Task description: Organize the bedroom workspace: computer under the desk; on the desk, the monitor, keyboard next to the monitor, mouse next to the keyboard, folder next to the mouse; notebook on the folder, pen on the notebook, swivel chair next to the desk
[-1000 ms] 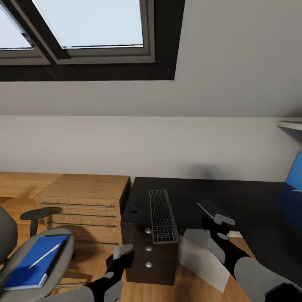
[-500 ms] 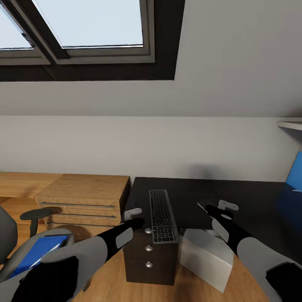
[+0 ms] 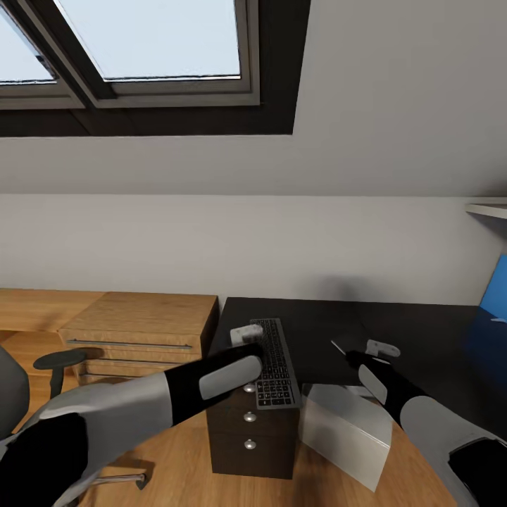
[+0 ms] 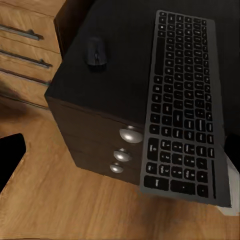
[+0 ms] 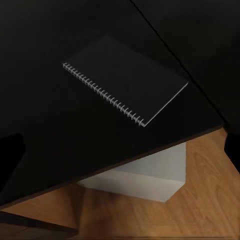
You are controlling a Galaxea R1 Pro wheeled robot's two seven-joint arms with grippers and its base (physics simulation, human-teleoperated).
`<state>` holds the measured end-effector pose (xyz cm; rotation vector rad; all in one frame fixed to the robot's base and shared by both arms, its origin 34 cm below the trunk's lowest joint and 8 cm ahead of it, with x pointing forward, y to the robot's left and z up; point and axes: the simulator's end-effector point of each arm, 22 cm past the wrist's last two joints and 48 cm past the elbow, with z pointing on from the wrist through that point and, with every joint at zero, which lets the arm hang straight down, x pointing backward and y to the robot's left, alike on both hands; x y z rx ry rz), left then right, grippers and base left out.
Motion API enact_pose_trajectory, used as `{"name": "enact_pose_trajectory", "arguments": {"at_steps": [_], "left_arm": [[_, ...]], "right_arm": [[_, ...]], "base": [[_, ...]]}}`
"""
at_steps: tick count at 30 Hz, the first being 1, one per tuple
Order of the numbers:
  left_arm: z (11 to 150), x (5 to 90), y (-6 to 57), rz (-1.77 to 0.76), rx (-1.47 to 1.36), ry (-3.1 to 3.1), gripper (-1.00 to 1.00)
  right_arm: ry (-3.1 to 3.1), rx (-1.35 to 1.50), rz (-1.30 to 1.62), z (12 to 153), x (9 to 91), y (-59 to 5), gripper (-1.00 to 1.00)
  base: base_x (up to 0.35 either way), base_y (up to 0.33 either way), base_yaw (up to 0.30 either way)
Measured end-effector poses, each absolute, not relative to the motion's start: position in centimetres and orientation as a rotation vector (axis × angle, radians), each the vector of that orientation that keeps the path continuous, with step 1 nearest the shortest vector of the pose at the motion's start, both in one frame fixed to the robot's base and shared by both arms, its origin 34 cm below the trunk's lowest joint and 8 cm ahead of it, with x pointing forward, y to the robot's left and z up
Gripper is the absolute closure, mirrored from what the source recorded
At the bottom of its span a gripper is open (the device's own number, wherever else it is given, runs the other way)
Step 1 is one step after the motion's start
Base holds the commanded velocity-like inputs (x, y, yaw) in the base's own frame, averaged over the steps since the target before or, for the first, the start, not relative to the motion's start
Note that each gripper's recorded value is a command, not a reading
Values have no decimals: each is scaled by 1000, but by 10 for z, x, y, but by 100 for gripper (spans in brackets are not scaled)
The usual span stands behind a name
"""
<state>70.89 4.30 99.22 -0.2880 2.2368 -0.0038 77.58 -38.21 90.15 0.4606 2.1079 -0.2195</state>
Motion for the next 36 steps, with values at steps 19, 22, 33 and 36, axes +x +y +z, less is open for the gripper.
{"name": "enact_pose_trajectory", "arguments": {"at_steps": [19, 22, 33, 36], "left_arm": [[995, 711, 58, 3, -238, 2202, -100], [984, 710, 68, 38, -203, 2206, -100], [977, 707, 68, 55, -179, 2214, -100], [970, 702, 69, 38, -212, 2252, -100]], "right_arm": [[2103, 452, -218, 902, 776, -381, -100], [2100, 454, -215, 902, 776, -380, -100], [2102, 456, -217, 902, 775, -382, -100], [2102, 458, -219, 901, 775, -384, -100]], "base": [[129, 0, 0], [323, 0, 0], [323, 0, 0], [205, 0, 0]]}}
